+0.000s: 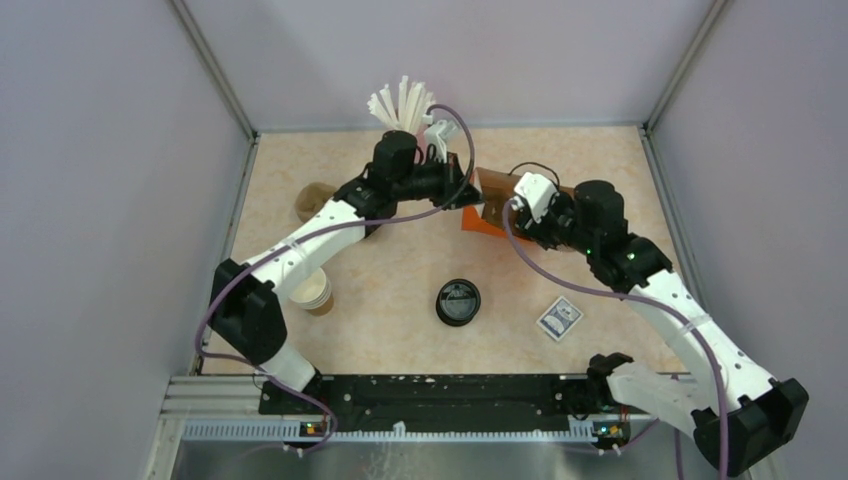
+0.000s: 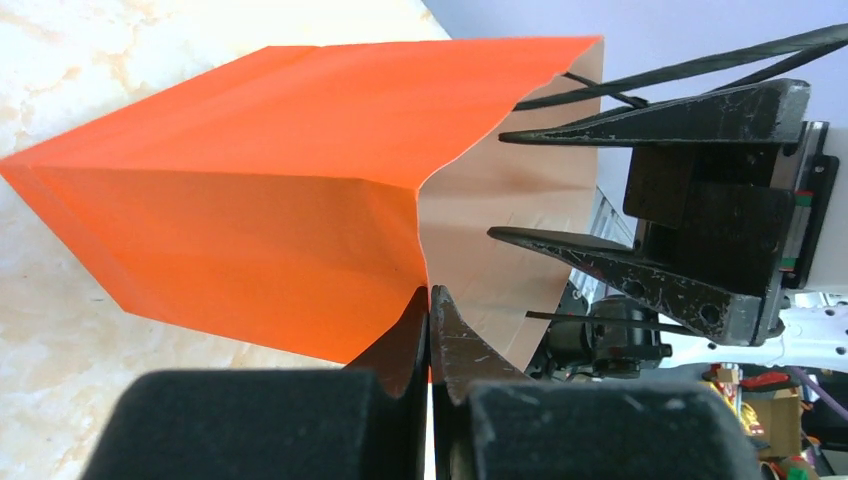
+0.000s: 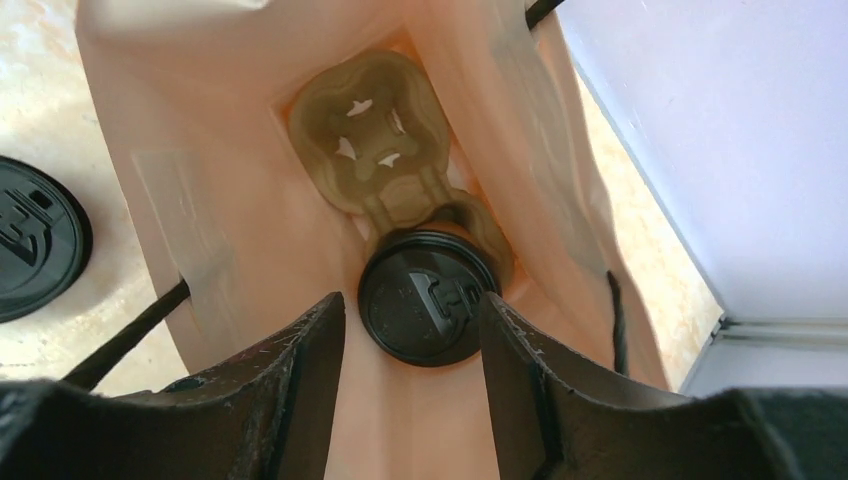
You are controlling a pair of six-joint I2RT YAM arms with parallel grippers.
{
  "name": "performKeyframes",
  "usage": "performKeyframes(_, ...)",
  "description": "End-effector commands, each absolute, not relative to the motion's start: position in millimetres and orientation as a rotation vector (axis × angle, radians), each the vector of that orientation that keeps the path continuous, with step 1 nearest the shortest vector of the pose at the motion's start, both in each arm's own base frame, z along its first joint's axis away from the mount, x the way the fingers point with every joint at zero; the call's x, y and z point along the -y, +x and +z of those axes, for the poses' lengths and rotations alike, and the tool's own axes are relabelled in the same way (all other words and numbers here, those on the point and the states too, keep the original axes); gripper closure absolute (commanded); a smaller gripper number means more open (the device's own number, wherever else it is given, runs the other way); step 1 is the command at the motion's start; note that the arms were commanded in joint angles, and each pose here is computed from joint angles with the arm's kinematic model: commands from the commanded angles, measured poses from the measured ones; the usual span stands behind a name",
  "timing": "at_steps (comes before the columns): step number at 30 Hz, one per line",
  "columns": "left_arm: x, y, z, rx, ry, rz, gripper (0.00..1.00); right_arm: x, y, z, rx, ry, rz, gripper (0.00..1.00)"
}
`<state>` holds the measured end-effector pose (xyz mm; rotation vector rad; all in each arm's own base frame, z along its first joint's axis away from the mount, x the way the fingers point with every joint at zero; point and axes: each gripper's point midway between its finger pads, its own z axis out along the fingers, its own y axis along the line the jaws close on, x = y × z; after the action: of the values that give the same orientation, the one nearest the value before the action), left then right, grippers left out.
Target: Pack the takeout coffee
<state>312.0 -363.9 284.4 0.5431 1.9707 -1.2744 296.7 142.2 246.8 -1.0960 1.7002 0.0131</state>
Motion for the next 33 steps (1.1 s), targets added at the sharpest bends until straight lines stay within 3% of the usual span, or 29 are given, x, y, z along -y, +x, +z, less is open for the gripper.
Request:
performKeyframes(1,369.4,315.4,301.0,-1.976,0.522,-1.312,1.00,-147.7,301.2,295.4,-1.650,-0.923,0.085,0.48)
performKeyframes(33,366.3,349.9,287.2,-2.286,0.298,-1.304,1.00,-153.0,345.1,303.6,-1.878,-0.612,0.134,0.47)
